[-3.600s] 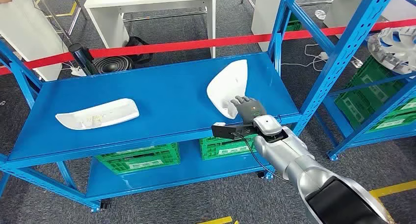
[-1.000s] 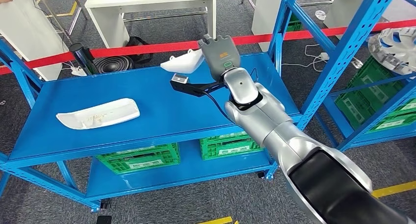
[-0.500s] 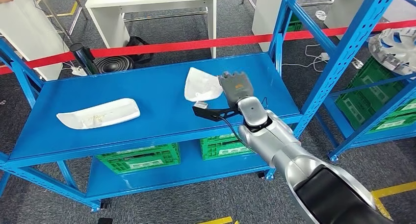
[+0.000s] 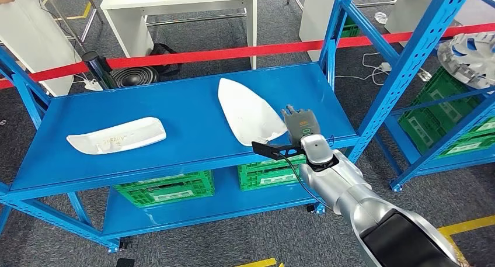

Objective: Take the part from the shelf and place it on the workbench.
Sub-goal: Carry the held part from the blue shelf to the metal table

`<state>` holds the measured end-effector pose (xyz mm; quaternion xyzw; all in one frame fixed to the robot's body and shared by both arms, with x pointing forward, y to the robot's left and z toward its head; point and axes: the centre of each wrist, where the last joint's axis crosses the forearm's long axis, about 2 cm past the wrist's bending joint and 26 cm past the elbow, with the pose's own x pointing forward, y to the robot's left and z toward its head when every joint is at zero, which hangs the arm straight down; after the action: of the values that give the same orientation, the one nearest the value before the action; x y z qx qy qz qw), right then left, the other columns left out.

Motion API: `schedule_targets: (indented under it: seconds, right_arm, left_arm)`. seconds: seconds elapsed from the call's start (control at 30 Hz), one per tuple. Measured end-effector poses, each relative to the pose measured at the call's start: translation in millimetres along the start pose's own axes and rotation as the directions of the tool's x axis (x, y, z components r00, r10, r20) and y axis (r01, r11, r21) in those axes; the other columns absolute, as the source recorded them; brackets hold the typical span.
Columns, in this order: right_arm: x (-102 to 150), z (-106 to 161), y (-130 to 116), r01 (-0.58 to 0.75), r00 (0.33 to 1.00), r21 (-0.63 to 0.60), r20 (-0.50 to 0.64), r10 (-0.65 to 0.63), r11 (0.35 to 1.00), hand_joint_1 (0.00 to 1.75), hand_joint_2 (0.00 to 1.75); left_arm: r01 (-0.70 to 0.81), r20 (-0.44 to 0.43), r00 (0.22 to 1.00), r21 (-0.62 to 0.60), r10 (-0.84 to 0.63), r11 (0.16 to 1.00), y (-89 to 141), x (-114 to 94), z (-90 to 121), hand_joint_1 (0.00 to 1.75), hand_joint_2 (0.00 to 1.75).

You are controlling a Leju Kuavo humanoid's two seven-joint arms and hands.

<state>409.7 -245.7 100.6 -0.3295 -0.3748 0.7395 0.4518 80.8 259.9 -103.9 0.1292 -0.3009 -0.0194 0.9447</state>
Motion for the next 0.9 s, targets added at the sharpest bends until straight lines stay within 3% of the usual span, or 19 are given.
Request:
schedule_targets:
  seconds: [0.47, 0.73, 0.9]
  right_arm:
    - [-6.5, 1.1, 0.4, 0.026, 1.000, -0.048, 0.010, -0.025, 0.998, 0.00, 1.75]
    - [-9.3, 3.0, 2.4, 0.191, 0.978, -0.219, 0.131, -0.165, 0.957, 0.00, 1.75]
    - [-7.1, 2.8, -1.1, 0.290, 0.947, -0.264, 0.216, -0.237, 0.920, 0.00, 1.75]
  left_arm:
    - [-0.025, -0.022, 0.999, 0.015, 0.026, 1.000, 0.0, -1.6, 0.8, 0.00, 0.00]
    - [-0.023, -0.024, 0.999, 0.013, 0.023, 1.000, -0.2, -3.2, 1.6, 0.00, 0.00]
    - [-0.025, -0.022, 0.999, 0.005, 0.025, 1.000, -1.3, -2.5, 1.6, 0.00, 0.00]
